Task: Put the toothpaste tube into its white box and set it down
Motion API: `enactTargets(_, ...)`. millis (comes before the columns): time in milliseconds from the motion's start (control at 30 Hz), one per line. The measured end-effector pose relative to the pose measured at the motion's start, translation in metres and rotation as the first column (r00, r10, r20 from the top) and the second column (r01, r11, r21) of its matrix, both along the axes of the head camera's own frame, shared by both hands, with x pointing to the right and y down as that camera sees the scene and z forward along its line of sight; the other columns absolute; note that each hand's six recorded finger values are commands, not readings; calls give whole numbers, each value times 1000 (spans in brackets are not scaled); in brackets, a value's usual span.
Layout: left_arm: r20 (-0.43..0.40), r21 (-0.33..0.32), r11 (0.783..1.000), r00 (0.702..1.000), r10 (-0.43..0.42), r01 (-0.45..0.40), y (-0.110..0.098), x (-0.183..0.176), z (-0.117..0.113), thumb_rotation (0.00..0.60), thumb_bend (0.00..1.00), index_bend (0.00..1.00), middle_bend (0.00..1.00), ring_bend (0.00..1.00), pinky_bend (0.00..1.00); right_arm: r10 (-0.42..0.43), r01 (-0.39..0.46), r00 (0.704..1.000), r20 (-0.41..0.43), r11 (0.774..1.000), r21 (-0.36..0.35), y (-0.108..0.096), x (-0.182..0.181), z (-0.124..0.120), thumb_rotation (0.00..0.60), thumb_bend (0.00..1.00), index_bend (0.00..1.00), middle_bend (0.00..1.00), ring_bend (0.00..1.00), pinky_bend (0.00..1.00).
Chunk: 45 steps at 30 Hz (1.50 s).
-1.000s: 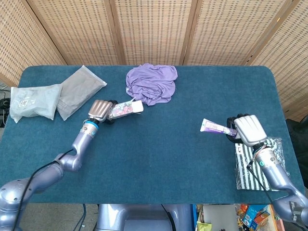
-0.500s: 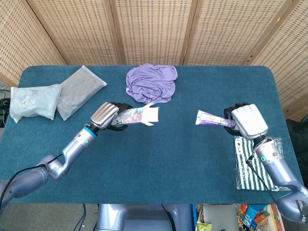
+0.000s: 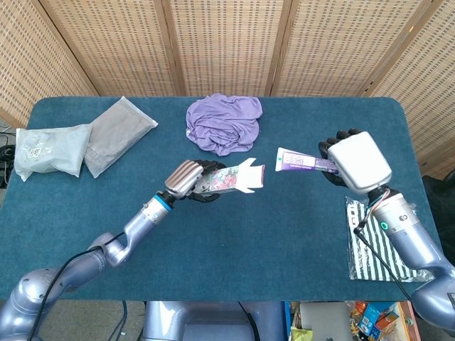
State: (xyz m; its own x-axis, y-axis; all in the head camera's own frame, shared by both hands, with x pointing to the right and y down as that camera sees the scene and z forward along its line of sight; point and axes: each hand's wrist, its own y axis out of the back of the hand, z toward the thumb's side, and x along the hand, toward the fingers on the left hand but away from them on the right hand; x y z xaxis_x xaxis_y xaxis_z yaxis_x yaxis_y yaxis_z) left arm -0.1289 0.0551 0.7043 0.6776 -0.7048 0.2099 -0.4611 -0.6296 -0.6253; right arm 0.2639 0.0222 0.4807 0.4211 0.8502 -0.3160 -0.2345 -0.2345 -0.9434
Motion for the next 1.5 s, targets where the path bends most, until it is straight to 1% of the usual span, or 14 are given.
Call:
enactTargets(67,-21,-4,1000,1000,-19,18,0,4,1,600,527,549,527,490,543,-34,34,999,-31,999,4,1,-9,-4,600,556,617,616,488,498)
enactTargets(133,-51,-17,999,998,-48,47,-1,8,2,600,527,550,527,490,540,-51,52,997,-51,999,1,1,-16,-5,600,562,618,617,489,498)
enactTargets(300,-120,-63,993,987,-109,102,0,16,6,600,527,552,527,490,539,-99,100,991,-93,995,2,1,-35,-7,600,585,622,620,493,498)
enactTargets(433,-136,-72,992,984,-114,105,1,21,8,600,532,557,527,490,539,-112,113,989,-100,994,9,-3,-46,-12,600,594,622,621,494,498)
enactTargets(700,-154,-57,994,982,-105,98,1,27,3,600,539,557,527,490,539,-122,127,986,-114,991,34,-12,-63,-28,600,600,622,622,495,498)
enactTargets(933,-187,-40,995,977,-98,92,-2,32,-9,600,539,557,527,490,539,-122,127,982,-143,992,26,-17,-74,-31,600,600,623,623,495,498)
enactTargets(1133,-204,-21,995,974,-95,93,-8,33,-22,600,545,557,527,490,539,-137,144,975,-176,989,29,-16,-84,-35,600,601,628,626,497,498)
enactTargets(1333,-198,-3,995,975,-99,100,-16,28,-30,600,552,557,527,490,539,-142,150,971,-193,988,32,-14,-86,-36,600,602,628,627,497,498)
enactTargets(1500,-197,7,995,976,-93,96,-18,29,-37,600,551,556,527,490,539,-170,181,961,-218,983,31,-10,-91,-36,600,604,628,627,498,498)
